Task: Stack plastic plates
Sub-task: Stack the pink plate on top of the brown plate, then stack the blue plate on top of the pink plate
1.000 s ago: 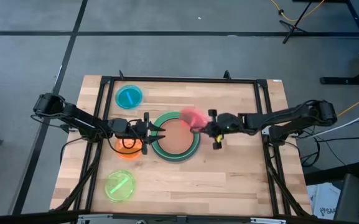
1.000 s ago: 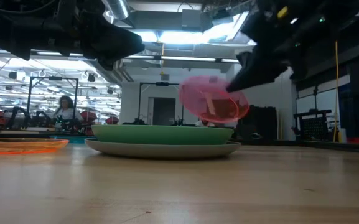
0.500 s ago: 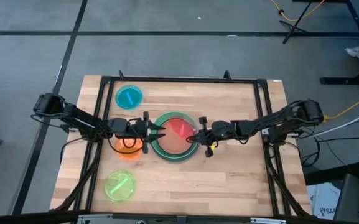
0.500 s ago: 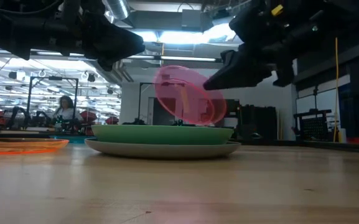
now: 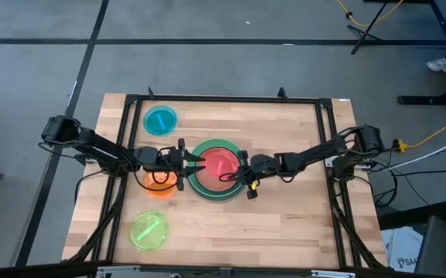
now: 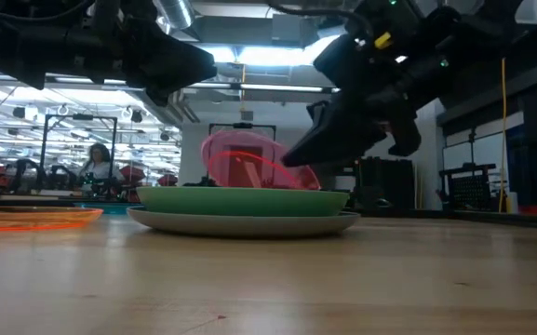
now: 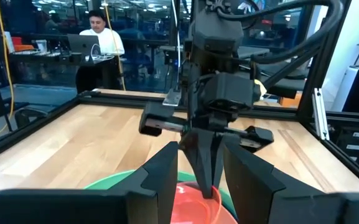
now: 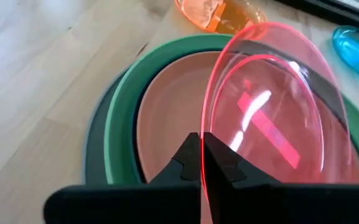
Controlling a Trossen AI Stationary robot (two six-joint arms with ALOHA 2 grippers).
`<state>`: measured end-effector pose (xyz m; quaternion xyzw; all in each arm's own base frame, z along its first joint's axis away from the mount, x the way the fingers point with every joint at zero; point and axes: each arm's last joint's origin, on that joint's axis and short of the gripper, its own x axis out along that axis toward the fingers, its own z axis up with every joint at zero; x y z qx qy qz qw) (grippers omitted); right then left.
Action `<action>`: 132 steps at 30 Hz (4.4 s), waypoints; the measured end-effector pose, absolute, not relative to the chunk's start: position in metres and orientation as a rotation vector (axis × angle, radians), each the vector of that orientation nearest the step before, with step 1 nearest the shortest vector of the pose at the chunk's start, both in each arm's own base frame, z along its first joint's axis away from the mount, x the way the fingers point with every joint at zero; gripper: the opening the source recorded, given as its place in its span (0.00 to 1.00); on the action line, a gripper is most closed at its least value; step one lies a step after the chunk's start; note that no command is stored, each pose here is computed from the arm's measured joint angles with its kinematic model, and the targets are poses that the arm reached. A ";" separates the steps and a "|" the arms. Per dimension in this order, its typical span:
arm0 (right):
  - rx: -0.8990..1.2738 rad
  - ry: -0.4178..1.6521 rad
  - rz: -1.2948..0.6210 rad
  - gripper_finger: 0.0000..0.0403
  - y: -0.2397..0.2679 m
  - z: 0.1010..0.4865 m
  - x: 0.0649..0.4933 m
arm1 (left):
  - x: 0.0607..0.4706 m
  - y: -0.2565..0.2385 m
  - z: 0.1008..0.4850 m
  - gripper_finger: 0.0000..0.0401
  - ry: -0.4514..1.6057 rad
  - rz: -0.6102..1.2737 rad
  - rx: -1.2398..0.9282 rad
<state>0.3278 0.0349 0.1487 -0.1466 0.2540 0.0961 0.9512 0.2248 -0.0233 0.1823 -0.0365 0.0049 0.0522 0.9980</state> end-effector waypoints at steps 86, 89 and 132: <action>-0.105 0.600 -0.293 0.30 -0.048 0.180 0.250 | 0.205 0.114 0.171 0.46 0.870 0.606 -0.116; -0.081 0.595 -0.300 0.30 -0.048 0.180 0.249 | 0.200 0.119 0.169 0.46 0.902 0.622 -0.123; -0.089 0.557 -0.339 0.30 -0.048 0.169 0.243 | 0.171 0.158 0.129 0.46 1.145 0.792 -0.303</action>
